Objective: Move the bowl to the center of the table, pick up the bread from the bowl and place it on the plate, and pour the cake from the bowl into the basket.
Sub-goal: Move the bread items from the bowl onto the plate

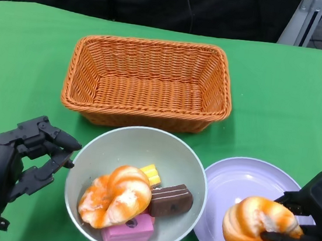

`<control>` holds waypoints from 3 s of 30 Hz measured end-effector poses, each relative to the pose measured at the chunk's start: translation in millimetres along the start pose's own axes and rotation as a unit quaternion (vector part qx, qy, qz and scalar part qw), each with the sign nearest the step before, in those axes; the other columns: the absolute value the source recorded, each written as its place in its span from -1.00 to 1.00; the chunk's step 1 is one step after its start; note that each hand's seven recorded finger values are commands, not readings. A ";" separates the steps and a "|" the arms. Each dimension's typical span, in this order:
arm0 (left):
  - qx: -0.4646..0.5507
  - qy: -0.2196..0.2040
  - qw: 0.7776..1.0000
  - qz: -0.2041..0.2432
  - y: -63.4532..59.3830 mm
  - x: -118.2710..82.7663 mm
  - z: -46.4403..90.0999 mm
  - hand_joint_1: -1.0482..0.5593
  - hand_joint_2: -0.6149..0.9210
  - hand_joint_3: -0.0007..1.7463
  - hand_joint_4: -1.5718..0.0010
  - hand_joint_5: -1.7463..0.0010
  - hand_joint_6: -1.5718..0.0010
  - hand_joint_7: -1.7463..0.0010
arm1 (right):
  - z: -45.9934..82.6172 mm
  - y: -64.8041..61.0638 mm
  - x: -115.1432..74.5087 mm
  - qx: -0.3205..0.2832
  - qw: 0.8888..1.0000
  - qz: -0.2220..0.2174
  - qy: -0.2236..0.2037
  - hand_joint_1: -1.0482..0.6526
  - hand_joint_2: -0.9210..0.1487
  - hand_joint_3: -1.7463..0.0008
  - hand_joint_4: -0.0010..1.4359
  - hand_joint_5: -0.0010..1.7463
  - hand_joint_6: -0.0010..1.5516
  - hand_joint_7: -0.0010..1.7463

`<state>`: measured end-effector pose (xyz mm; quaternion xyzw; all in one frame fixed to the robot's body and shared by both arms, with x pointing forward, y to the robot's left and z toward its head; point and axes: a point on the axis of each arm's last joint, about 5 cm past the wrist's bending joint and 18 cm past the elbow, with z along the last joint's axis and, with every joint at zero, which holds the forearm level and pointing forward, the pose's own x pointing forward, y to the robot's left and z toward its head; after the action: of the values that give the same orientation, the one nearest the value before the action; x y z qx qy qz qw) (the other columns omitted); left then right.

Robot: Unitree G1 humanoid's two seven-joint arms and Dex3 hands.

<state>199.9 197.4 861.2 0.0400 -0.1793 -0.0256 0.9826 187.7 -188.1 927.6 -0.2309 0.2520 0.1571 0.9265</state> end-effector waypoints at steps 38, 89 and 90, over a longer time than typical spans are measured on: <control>0.002 0.000 1.000 -0.001 -1.3 -0.6 -0.8 0.14 1.00 -0.63 0.06 -0.56 -0.04 -0.14 | -3.2 27.7 -10.7 -0.264 0.951 -0.128 -0.093 -0.34 -1.00 0.89 -0.54 -1.00 -0.61 -1.00; 0.003 0.002 1.000 -0.015 -1.3 -0.9 -1.4 0.15 1.00 -0.63 0.07 -0.53 -0.04 -0.13 | -6.8 35.4 -1.2 -0.156 0.892 -0.214 -0.366 -0.56 -1.00 0.86 -0.28 -0.78 -0.43 -0.90; 0.003 0.002 1.000 -0.015 -1.3 -0.9 -1.4 0.15 1.00 -0.63 0.07 -0.54 -0.04 -0.13 | -2.6 36.5 -3.9 -0.146 0.891 -0.206 -0.377 -0.56 -1.00 0.86 -0.20 -0.77 -0.37 -0.90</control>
<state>199.6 196.3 859.5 0.0461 -0.1767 -0.0392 0.9824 168.6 -159.3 915.0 -0.3333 -0.1958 0.0726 0.9194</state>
